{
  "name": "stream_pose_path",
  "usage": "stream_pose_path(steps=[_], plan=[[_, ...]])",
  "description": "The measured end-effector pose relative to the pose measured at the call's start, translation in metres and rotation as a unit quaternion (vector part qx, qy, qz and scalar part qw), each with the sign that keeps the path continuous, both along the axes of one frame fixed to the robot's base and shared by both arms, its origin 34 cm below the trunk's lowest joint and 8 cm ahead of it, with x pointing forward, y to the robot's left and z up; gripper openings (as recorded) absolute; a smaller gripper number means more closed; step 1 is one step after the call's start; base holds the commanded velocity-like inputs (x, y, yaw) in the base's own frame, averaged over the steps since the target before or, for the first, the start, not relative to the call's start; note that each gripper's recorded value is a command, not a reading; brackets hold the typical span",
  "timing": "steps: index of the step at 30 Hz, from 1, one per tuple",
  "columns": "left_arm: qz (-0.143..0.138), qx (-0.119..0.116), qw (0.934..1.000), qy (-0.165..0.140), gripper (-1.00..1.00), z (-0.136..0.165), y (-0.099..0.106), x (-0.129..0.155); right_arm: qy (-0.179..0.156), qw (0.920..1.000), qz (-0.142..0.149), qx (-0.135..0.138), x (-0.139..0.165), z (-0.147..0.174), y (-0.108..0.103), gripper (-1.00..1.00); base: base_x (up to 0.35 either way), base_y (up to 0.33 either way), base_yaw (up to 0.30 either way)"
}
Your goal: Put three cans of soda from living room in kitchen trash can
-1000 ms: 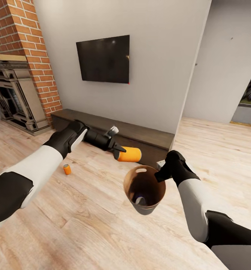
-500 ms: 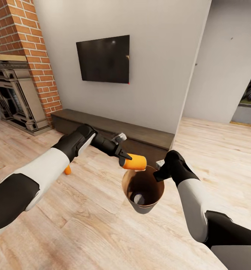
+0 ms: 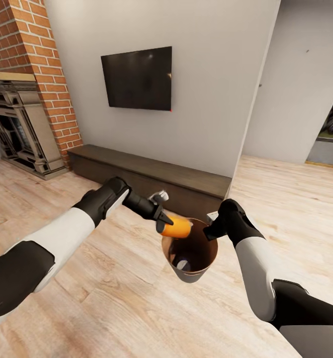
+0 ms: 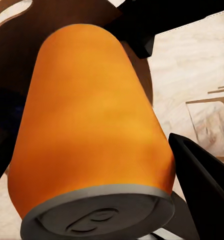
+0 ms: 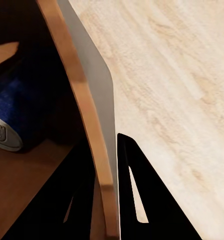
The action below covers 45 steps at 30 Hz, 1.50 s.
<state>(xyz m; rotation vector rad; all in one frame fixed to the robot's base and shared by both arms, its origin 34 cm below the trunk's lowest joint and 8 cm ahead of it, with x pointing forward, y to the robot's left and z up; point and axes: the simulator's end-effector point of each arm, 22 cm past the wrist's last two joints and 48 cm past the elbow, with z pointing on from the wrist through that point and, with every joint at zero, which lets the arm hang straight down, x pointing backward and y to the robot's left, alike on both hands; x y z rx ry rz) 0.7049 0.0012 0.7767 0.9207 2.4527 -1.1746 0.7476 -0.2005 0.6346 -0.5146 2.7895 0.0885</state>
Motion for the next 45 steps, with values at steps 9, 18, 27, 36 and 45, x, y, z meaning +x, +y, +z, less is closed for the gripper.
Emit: stream_pose_path(steps=[9,18,27,36,45], plan=[[-0.001,0.018,0.9997,0.016,-1.00,-0.035,-0.013,-0.016,-0.005,1.0000,0.004,0.004,0.003,0.005,0.008,-1.00,0.000,0.000,0.000],[-0.005,0.035,0.9992,0.017,-1.00,-0.050,-0.023,-0.024,-0.004,0.9998,0.013,0.011,0.002,0.007,0.024,-1.00,0.000,0.000,0.000],[-0.007,0.063,0.9980,0.004,-1.00,-0.061,-0.027,-0.024,-0.004,0.9997,0.019,0.014,0.001,0.007,0.032,-1.00,0.000,0.000,0.000],[0.004,0.090,0.9959,-0.004,-1.00,-0.079,-0.024,-0.023,-0.004,0.9997,0.021,0.012,0.001,0.007,0.034,-1.00,0.000,0.000,0.000],[0.018,0.119,0.9926,-0.016,-1.00,-0.094,-0.018,-0.019,-0.004,0.9997,0.022,0.012,0.001,0.006,0.035,-1.00,0.000,0.000,0.000]])
